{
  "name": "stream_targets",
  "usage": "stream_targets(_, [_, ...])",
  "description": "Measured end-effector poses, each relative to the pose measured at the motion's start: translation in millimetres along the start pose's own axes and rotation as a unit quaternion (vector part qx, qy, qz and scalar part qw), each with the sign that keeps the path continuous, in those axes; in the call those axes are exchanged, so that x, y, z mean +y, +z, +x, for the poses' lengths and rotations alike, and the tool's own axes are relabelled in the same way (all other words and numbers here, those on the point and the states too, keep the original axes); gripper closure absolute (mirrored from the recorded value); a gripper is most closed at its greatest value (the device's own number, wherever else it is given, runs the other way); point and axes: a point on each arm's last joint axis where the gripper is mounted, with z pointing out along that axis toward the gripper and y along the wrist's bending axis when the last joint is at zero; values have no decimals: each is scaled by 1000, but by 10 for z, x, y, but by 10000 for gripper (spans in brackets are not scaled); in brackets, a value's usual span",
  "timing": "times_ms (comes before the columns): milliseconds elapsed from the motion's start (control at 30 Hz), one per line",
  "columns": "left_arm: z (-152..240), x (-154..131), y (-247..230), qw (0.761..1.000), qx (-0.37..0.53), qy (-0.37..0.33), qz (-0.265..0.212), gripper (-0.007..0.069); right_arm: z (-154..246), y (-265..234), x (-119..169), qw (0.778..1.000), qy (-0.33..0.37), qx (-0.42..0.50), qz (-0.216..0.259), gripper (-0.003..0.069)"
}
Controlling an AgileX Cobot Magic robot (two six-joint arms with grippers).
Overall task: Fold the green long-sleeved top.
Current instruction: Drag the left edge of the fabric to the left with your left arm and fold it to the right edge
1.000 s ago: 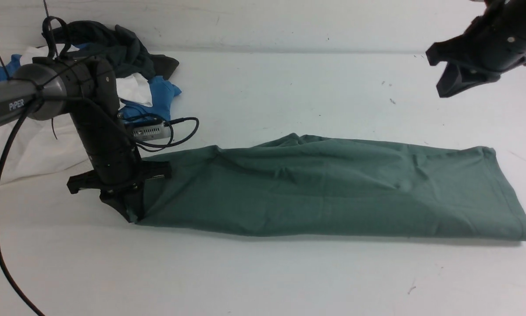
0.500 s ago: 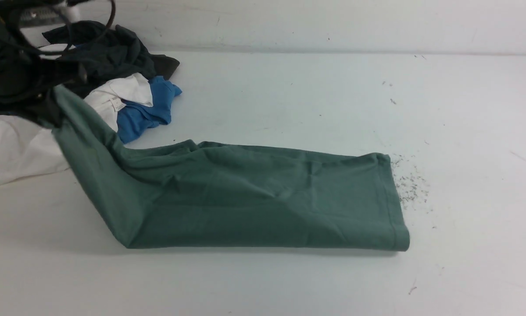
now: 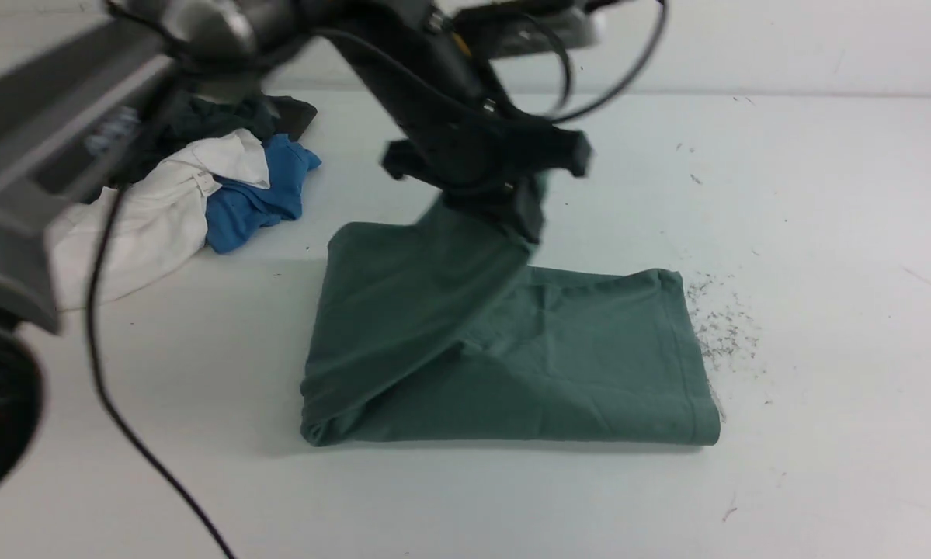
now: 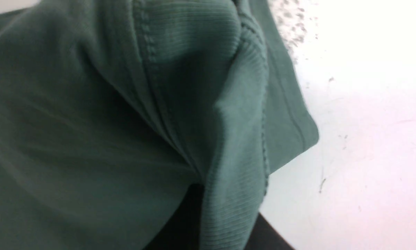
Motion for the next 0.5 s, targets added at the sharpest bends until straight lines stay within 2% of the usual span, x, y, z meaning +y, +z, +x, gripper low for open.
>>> stream_targets(167, [1, -231, 720, 999, 36, 31, 11, 571, -8, 0, 1, 1000, 1, -4, -1, 673])
stream_targets(233, [49, -292, 978, 997, 57, 40, 13, 535, -9, 0, 1, 1000, 1, -5, -1, 673])
stream_targets(333, [81, -312, 1124, 996, 70, 44, 13, 473, -9, 0, 1, 1000, 1, -5, -1, 673])
stream_targets(367, [92, -325, 1168, 996, 74, 46, 14, 407, -9, 0, 1, 1000, -1, -5, -1, 673])
stream_targets(400, [90, -327, 1166, 996, 74, 46, 14, 398, -9, 0, 1, 1000, -2, -5, -1, 673])
stream_targets(433, [77, -350, 1137, 996, 71, 48, 17, 317, -9, 0, -1, 1000, -4, -5, 0, 673])
stream_targets(500, [51, -381, 1073, 996, 64, 52, 20, 264, -7, -4, 0, 1000, -5, -5, 0, 673])
